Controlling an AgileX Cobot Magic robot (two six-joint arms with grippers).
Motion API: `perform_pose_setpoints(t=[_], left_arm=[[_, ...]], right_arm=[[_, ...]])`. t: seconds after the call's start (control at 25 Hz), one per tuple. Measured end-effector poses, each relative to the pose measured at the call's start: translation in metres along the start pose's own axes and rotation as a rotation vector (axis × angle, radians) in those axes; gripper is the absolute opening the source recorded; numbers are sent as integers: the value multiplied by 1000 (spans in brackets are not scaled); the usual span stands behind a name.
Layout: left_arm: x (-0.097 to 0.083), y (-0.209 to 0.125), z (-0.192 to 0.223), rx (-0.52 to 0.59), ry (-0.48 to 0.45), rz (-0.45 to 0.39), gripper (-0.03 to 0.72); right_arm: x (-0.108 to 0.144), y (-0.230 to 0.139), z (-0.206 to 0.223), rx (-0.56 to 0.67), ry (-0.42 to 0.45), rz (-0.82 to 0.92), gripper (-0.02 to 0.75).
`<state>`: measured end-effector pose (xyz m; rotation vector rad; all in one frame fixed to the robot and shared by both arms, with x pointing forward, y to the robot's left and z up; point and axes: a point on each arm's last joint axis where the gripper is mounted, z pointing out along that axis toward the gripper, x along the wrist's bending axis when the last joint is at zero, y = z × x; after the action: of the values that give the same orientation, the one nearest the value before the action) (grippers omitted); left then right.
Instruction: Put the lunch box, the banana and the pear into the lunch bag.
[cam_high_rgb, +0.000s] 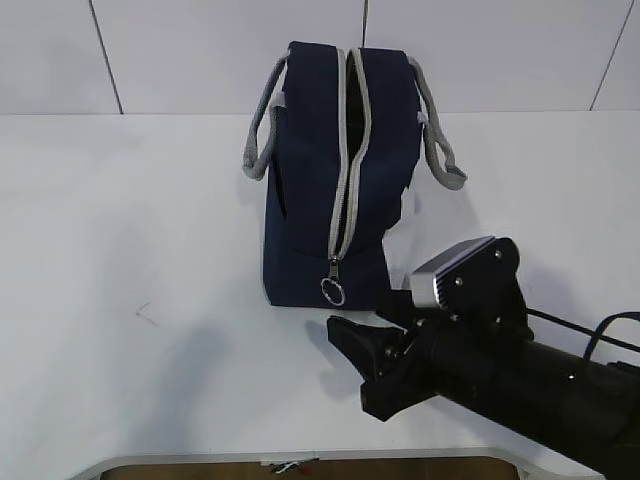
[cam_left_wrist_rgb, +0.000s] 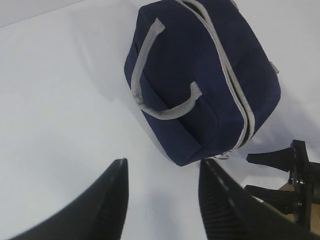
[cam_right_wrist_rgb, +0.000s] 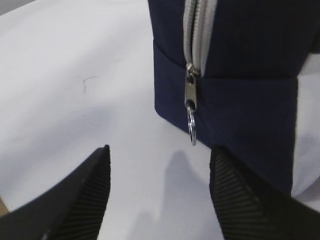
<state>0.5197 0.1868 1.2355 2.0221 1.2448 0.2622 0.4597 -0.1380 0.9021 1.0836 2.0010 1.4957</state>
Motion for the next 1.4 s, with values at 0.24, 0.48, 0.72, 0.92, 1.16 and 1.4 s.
perform_pose_setpoints(t=[0.24,0.48,0.72,0.92,1.16,1.4], left_arm=[[0,0,0,0,0,0,351],[0,0,0,0,0,0,351],[0,0,0,0,0,0,351],[0,0,0,0,0,0,351],[0,0,0,0,0,0,351],[0,0,0,0,0,0,351]], right_arm=[[0,-1,2,-27,2,5,498],[-3,-13,8,12,-12,11,498],[-5,-17,12,-35,-23,19,498],[-6,-22,15,-38,-23,22,497],[-6,-12,24,-81,-19,18,497],[-8,-13,35,-84,-20,19,495]])
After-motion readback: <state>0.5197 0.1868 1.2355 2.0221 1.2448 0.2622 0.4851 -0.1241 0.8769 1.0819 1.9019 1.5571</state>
